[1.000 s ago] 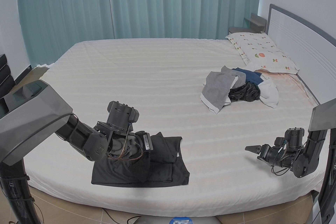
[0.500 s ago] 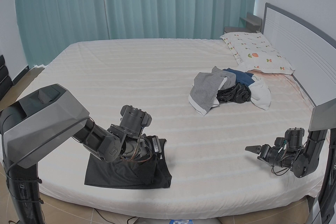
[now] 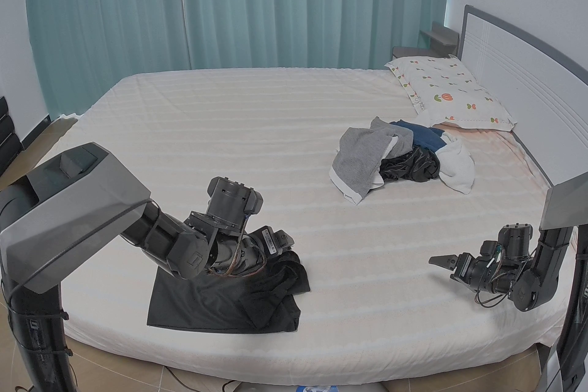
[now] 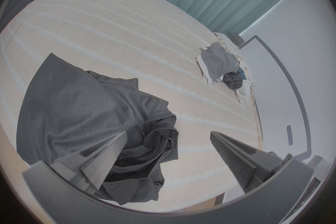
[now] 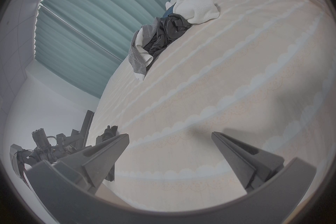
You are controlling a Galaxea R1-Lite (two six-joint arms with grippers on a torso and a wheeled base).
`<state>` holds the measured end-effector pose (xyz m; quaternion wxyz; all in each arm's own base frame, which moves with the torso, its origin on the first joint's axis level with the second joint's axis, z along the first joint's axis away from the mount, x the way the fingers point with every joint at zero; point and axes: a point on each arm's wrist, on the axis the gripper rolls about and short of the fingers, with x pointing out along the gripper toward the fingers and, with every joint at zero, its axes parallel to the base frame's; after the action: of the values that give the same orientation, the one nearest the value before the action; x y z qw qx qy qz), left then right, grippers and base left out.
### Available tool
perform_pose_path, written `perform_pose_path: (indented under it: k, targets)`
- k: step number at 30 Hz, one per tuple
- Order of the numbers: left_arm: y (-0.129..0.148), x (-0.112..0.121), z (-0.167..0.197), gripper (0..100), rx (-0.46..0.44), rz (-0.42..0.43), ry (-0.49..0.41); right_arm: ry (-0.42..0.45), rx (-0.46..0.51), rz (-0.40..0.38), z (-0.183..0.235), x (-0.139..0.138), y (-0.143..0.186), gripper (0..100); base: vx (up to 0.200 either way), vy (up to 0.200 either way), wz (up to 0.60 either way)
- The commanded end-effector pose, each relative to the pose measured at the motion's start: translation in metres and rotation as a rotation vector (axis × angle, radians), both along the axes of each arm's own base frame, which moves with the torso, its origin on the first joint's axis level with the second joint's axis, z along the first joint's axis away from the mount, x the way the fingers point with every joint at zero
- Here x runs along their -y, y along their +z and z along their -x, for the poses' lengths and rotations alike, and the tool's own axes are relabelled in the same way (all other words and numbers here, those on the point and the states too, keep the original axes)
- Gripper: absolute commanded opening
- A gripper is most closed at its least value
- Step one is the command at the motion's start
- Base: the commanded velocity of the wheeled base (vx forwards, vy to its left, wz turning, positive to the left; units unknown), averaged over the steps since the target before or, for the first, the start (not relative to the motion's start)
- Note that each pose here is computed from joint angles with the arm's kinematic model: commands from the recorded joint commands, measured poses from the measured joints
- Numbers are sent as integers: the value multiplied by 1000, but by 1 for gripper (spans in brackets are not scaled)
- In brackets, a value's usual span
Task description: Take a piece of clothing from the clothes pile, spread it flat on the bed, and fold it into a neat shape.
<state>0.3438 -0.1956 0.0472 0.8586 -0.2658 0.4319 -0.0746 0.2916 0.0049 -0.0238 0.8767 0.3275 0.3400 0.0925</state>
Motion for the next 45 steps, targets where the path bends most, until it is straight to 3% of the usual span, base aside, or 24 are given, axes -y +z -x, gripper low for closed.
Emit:
perform_pose_path:
  k: [1,8,13,17,25,28,33,39,45]
  targets:
    - [9,-15,5,100,1,15,33,0,-3,0,0,0,-1,100,0,0,0]
    - [1,-67,26,100,-137,108,67,0,-2,0,0,0,-1,100,-114,0,0]
    - [-6,-91,28,100,-125,169,128,0,1,0,0,0,0,100,-80,0,0]
    - [-6,-94,21,100,-120,223,206,-1,0,1,0,0,0,100,0,0,0]
    - [-2,-97,19,100,-116,237,213,15,-2,2,0,-5,-1,100,0,0,0]
    - [0,-108,14,100,-105,246,248,21,3,3,0,-7,0,100,0,0,0]
    - [-3,-119,11,100,-111,250,276,22,15,7,-1,-9,0,100,0,200,0]
    - [-5,-138,5,100,-143,325,275,42,23,16,-1,-18,2,100,0,200,0]
    - [-10,-142,3,100,-158,332,289,40,35,54,-2,-33,3,100,0,200,0]
